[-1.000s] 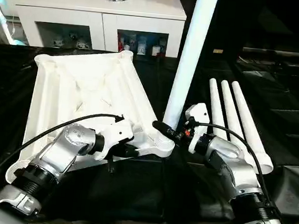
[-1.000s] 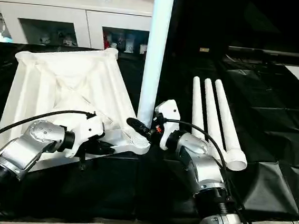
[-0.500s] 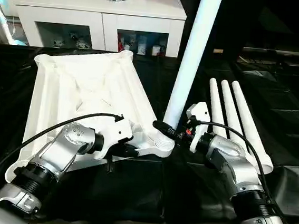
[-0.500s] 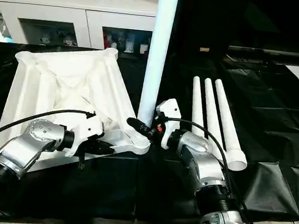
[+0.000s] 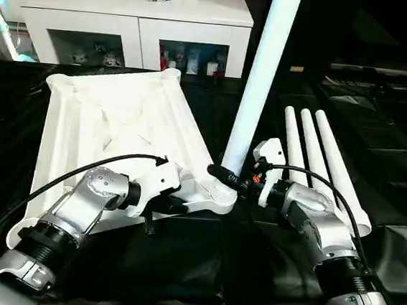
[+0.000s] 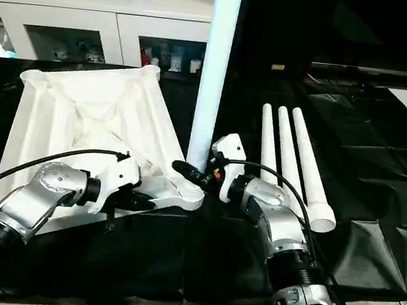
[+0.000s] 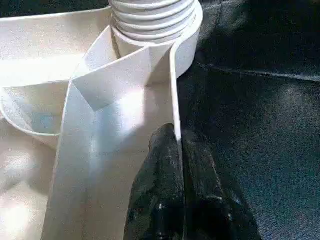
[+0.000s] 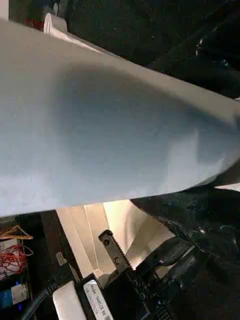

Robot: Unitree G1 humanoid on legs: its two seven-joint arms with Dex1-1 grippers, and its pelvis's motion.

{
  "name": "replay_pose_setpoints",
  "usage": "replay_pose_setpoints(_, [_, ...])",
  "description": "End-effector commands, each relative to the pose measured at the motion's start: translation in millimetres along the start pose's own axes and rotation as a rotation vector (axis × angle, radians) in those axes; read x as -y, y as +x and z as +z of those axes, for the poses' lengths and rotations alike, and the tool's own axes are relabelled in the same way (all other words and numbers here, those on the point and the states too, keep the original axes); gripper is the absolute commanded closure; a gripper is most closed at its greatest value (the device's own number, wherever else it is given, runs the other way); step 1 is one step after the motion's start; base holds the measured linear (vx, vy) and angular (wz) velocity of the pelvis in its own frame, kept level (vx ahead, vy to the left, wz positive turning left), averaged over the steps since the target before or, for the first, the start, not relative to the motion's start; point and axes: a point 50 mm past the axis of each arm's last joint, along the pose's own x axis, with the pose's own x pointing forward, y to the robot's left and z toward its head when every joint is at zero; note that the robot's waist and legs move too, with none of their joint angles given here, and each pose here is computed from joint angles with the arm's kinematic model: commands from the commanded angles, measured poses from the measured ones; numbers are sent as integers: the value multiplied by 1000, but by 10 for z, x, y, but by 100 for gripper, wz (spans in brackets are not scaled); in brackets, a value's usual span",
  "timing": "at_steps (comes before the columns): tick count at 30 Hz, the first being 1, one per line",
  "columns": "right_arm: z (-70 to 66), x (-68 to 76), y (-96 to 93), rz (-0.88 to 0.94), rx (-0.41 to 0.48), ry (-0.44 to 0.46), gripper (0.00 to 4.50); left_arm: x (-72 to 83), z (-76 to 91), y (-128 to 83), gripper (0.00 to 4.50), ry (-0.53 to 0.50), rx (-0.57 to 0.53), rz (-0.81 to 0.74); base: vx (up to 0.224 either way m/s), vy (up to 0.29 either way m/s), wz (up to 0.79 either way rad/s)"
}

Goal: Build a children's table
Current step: Rotate leg to tighten

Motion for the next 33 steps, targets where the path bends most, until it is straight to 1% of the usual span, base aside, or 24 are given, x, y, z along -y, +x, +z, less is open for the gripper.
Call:
replay_pose_setpoints(1, [-516,75,-137,-195,-184,144,266,-16,-10,58,450,-17,-54,47,0,0,0])
replay_pose_setpoints(5, [-557,84,-52,-317,-170,183,266,-24,84,214,450,-90,-22,136,0,0,0])
replay_pose_setpoints(8, [-559,109,54,-438,-163,208,266,-4,164,397,450,-163,-40,198,-44,32,-8])
replay_pose_setpoints(9, [-558,111,62,-446,-162,210,266,-3,168,409,450,-165,-44,202,-109,18,10])
replay_pose_setpoints(11, [-538,132,137,-509,-172,202,266,-3,219,519,450,-161,-84,245,-53,-45,22])
replay_pose_setpoints(12, [-534,134,146,-514,-174,199,266,-3,225,530,450,-159,-89,249,80,-137,7])
replay_pose_setpoints(13, [-499,143,217,-552,-174,179,266,-5,274,600,450,-153,-110,275,80,-137,7])
replay_pose_setpoints(14, [-475,134,260,-556,-169,174,266,-22,319,641,450,-160,-107,294,24,-31,-18])
replay_pose_setpoints(17, [-439,109,329,-553,-156,164,266,-53,378,681,450,-164,-107,326,-14,67,-4])
replay_pose_setpoints(22, [-380,108,372,-545,-120,154,266,-100,408,643,450,-130,-102,339,0,0,0])
replay_pose_setpoints(24, [-352,134,350,-544,-90,160,266,-112,354,574,450,-100,-102,330,0,0,0])
replay_pose_setpoints(25, [-333,158,314,-536,-63,173,266,-117,289,505,450,-63,-111,320,0,0,0])
replay_pose_setpoints(26, [-329,167,300,-534,-55,178,266,-119,264,481,450,-49,-115,317,0,0,0])
replay_pose_setpoints(28, [-314,181,242,-486,-21,190,266,-114,190,393,450,-12,-111,287,0,0,0])
replay_pose_setpoints(30, [-313,185,228,-477,-17,192,266,-114,175,373,450,-7,-111,283,0,0,0])
replay_pose_setpoints(33, [-318,187,132,-389,8,210,266,-87,114,248,450,41,-76,214,21,-13,0])
